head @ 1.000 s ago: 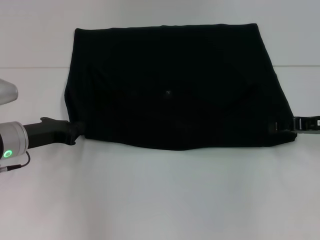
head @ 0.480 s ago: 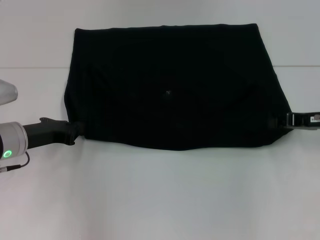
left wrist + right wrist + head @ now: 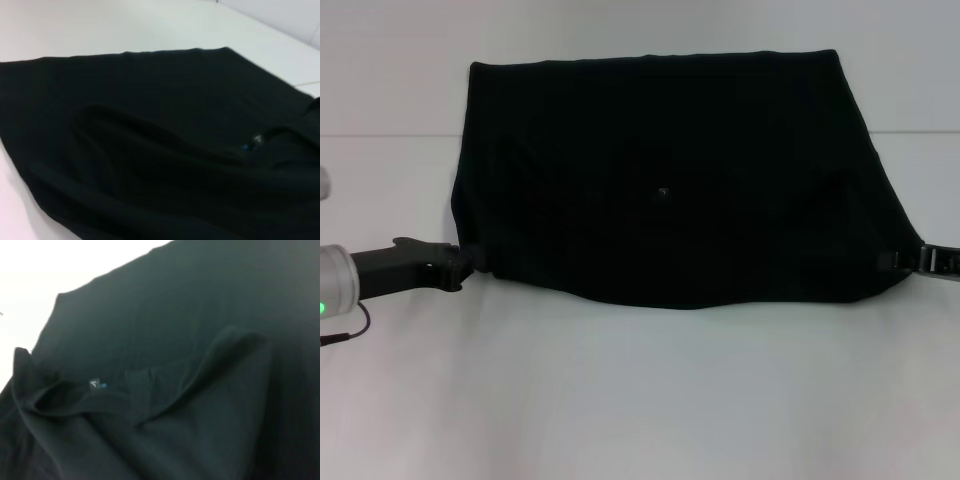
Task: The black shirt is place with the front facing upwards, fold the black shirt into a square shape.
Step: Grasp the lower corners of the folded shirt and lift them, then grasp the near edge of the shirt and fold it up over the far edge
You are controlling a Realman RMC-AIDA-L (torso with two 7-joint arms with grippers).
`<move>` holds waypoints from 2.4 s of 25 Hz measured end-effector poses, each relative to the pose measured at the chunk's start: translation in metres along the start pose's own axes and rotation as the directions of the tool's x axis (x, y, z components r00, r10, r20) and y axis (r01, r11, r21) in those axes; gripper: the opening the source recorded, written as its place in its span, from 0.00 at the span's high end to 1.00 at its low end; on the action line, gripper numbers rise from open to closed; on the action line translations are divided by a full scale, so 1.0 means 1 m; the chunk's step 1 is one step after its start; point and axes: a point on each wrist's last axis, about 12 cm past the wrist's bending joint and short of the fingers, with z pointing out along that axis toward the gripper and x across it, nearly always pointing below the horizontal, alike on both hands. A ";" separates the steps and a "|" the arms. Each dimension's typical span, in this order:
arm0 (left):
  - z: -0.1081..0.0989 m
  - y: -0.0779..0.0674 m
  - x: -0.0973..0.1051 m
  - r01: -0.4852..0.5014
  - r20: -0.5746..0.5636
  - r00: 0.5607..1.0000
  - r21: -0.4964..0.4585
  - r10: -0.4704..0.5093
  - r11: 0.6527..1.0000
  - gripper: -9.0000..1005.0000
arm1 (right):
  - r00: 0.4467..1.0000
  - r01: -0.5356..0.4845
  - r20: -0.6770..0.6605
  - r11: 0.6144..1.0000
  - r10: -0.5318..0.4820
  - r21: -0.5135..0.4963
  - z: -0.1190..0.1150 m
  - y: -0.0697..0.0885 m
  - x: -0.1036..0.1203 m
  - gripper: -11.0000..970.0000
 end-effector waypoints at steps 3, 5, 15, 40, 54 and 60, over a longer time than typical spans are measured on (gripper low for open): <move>-0.009 0.003 0.000 0.018 0.015 1.000 0.031 -0.019 0.999 0.96 | 1.000 -0.004 0.020 1.000 0.004 -0.016 -0.008 -0.003 0.005 0.96; -0.015 0.004 0.002 0.031 0.021 0.999 0.043 -0.031 0.999 0.96 | 1.000 -0.012 0.029 1.000 0.013 -0.024 -0.012 -0.006 0.009 0.96; -0.043 0.011 0.017 0.078 0.035 0.996 0.076 -0.081 0.994 0.95 | 0.999 -0.015 0.029 0.997 0.017 -0.078 -0.025 -0.012 0.032 0.96; -0.119 -0.022 0.080 0.201 -0.101 0.979 0.380 -0.175 0.903 0.93 | 1.000 -0.010 0.003 0.957 0.011 -0.289 -0.098 -0.016 0.145 0.96; -0.127 -0.029 0.073 0.247 -0.065 0.967 0.461 -0.245 0.852 0.92 | 0.996 0.012 0.088 0.950 0.016 -0.311 -0.125 -0.020 0.139 0.96; -0.104 -0.015 0.037 0.223 -0.018 0.971 0.417 -0.237 0.881 0.91 | 0.991 0.074 0.130 0.942 -0.033 -0.327 -0.111 -0.016 0.084 0.96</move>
